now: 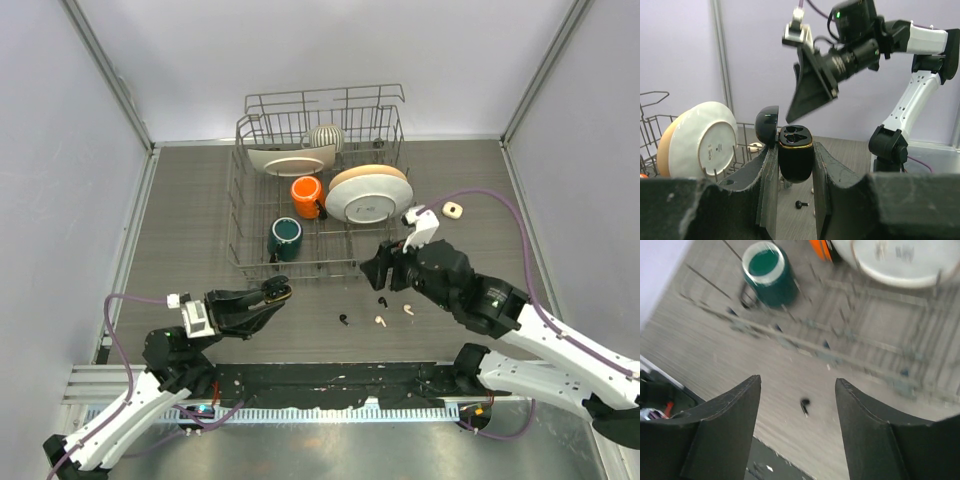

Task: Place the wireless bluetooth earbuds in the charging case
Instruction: Pick up the earbud from the center of the board.

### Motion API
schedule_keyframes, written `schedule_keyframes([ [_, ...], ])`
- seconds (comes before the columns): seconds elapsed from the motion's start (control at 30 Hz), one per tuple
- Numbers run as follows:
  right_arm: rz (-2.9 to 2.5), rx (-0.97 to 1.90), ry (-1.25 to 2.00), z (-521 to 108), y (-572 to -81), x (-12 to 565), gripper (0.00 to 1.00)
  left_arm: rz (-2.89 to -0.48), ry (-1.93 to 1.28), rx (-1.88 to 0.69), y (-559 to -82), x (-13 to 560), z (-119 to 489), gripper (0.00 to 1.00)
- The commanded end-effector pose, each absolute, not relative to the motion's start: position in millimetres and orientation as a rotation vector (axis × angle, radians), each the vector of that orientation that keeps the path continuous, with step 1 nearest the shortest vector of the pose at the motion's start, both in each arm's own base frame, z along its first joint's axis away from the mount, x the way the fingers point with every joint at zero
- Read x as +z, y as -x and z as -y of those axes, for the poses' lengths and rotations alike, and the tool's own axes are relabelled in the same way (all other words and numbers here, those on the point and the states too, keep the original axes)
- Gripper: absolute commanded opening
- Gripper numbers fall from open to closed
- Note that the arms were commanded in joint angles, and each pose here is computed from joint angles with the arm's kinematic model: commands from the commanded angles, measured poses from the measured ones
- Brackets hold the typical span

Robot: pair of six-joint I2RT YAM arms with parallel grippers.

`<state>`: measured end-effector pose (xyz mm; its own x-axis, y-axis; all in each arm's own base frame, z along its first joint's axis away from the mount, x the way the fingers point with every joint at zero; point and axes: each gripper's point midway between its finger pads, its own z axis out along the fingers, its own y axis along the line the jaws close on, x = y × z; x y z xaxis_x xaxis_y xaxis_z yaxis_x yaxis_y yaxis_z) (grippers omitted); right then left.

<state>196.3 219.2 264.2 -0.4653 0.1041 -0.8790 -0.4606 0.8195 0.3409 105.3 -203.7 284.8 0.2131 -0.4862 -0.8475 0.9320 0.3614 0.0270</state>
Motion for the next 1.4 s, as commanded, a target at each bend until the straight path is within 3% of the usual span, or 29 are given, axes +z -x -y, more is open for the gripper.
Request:
schedule_keyframes([
  [0.0,-2.098,0.575,0.197,-192.6,-186.8,210.4,0.65,-0.952,-0.643,-1.076,-113.5,242.6,211.3,0.0],
  [0.13,-2.171,0.519,0.164,-176.8,-179.9,179.6,0.59,-0.95,-0.652,-1.079,-112.1,241.6,211.9,0.0],
  [0.33,-2.219,0.568,0.171,-175.6,-166.0,166.8,0.6,-0.942,-0.647,-1.085,-111.4,244.0,211.6,0.0],
  [0.43,-2.226,0.59,0.139,-176.2,-164.3,166.9,0.77,-0.954,-0.643,-1.094,-111.7,242.0,212.1,0.0],
  [0.63,-2.177,0.639,0.084,-178.7,-167.9,186.6,0.95,-0.954,-0.637,-1.097,-111.7,242.8,211.7,0.0],
  [1.07,-2.115,0.496,0.068,-163.1,-185.9,178.1,0.95,-0.957,-0.645,-1.085,-112.5,241.0,211.8,0.0],
  [1.37,-2.081,0.422,-0.026,-149.9,-196.0,166.9,0.84,-0.948,-0.653,-1.085,-110.4,244.1,211.2,0.0],
])
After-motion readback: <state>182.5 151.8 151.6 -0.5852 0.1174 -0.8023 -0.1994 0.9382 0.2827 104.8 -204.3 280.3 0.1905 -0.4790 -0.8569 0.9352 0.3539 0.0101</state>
